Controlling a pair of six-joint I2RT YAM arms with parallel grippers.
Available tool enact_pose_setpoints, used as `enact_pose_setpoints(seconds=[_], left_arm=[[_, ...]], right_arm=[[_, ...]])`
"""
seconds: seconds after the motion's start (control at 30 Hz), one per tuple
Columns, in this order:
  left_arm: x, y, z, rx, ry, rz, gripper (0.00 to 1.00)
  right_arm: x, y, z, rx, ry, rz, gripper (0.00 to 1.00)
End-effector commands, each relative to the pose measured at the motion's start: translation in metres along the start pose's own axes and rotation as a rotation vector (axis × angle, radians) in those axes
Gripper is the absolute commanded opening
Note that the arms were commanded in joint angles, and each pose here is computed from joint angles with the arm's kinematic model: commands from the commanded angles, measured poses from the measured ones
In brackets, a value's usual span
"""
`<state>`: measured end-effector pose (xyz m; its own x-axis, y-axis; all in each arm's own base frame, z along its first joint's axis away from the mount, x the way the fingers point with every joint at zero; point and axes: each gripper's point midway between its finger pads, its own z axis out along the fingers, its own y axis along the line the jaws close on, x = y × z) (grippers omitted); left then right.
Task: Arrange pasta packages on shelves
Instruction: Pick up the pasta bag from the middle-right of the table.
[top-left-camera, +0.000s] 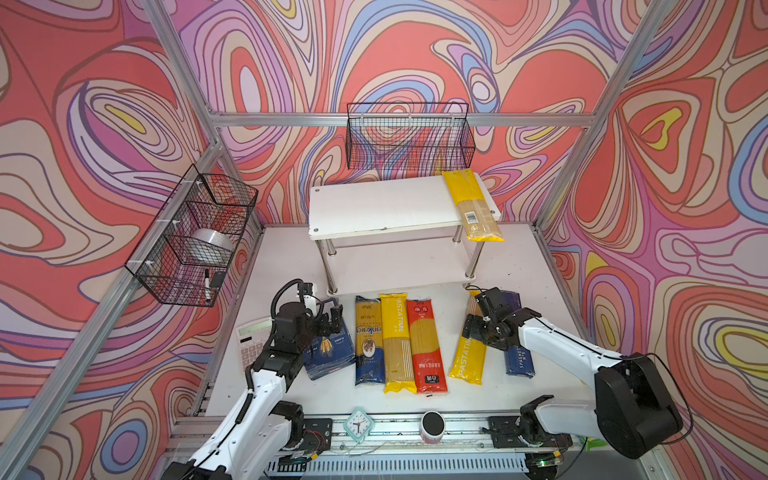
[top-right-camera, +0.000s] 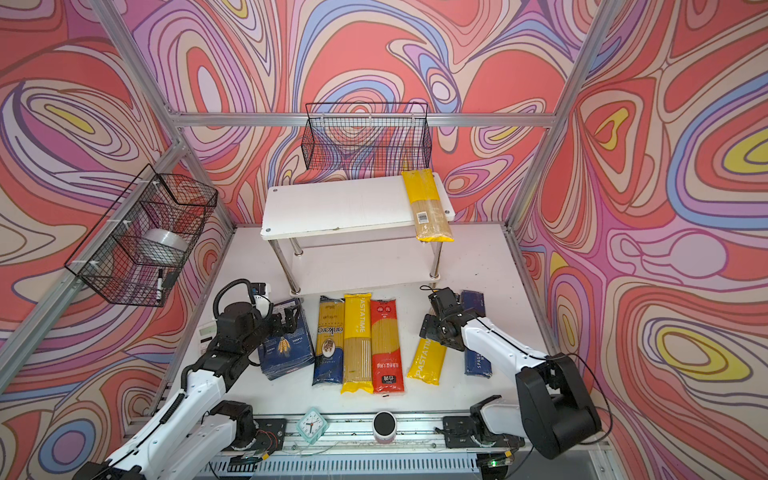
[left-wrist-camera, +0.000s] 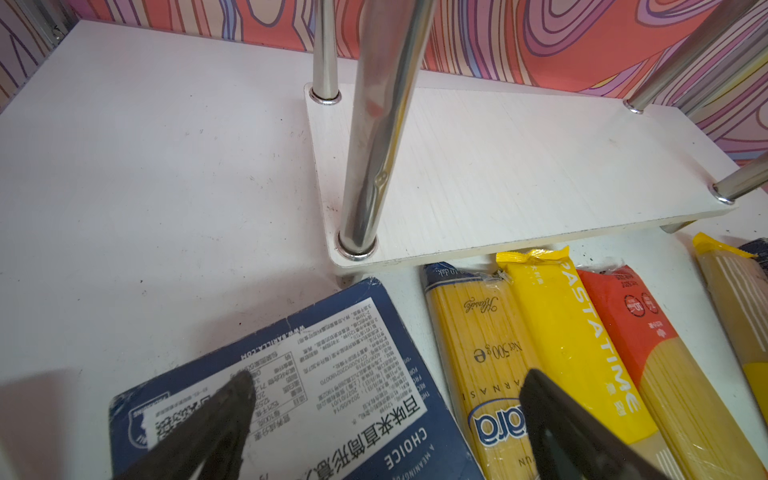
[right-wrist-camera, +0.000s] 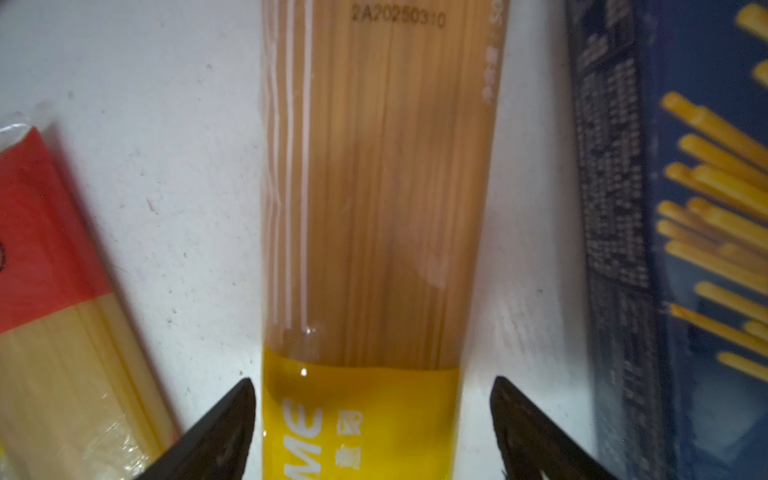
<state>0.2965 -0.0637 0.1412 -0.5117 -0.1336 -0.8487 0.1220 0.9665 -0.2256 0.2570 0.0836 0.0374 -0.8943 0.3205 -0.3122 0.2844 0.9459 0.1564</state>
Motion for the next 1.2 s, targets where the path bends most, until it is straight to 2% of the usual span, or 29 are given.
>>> enact_pose_setpoints(seconds=[0.0,0.27,0.63,0.9,1.0,1.17], left_arm=[[0.003,-0.002,0.000,0.009,0.001,-0.006,1.00],[0.004,-0.001,0.000,0.005,0.003,-0.008,1.00],[0.003,-0.001,0.001,0.005,0.002,-0.007,1.00],[0.003,-0.001,0.001,0.005,0.000,-0.008,1.00],[0.003,-0.001,0.001,0.005,0.001,-0.007,1.00],[0.004,-0.001,0.001,0.006,0.003,-0.007,1.00]], right_arm=[[0.003,-0.005,0.009,0.029,-0.003,0.013,0.92],[0.004,0.007,0.018,0.005,-0.014,-0.009,0.91],[0.015,-0.009,0.032,0.094,0.015,-0.007,0.91],[0.024,-0.016,0.031,0.151,0.035,-0.054,0.82],[0.021,-0.015,0.028,0.140,0.021,-0.058,0.82],[0.019,-0.011,0.026,0.133,0.020,-0.071,0.71]])
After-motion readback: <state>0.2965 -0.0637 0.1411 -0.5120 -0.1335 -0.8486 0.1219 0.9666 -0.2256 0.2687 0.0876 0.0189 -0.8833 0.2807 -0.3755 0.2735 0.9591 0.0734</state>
